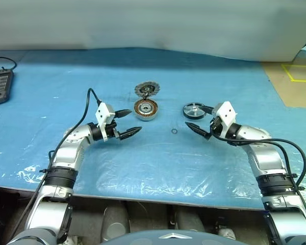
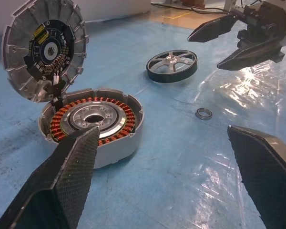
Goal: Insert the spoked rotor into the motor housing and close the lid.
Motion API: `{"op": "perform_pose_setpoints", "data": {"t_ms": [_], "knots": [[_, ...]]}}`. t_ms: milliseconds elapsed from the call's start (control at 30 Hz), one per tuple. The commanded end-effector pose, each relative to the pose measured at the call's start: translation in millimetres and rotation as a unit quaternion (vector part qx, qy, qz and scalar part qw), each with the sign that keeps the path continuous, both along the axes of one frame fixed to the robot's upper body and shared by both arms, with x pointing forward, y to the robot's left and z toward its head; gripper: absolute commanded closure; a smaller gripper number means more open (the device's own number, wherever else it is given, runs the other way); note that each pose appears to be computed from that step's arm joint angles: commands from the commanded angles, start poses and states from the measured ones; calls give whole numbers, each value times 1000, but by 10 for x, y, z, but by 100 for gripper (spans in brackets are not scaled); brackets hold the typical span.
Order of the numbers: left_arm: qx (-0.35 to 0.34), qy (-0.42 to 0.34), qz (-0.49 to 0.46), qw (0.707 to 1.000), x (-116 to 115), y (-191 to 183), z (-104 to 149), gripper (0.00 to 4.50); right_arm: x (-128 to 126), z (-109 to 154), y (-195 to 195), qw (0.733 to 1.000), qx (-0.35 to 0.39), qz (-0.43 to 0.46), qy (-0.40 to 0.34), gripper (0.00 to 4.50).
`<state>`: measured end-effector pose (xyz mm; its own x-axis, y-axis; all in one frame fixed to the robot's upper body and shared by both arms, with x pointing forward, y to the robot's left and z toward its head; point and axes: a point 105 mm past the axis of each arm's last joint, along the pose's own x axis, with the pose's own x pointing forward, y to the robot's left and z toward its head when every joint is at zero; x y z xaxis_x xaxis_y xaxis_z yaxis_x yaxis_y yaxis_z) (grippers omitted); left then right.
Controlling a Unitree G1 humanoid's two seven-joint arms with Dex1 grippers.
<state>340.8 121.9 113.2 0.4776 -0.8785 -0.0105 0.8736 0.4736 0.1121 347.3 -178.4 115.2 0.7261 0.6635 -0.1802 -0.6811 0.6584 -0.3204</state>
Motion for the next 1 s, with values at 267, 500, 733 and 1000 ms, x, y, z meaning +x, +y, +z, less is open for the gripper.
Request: {"op": "perform_pose_setpoints", "data": {"t_ms": [267,500,733,1000], "knots": [[2,-22,4,1000,8,28,88,3,56,79,-33,1000,0,-2,-31,0],[1,-22,1,1000,9,17,93,3,44,38,-63,1000,-2,-3,-30,0],[3,-22,2,1000,-5,32,78,3,47,23,-93,1000,-2,2,-16,0],[5,-21,5,1000,-24,56,65,3,65,22,-88,1000,-3,8,-13,0]]}}
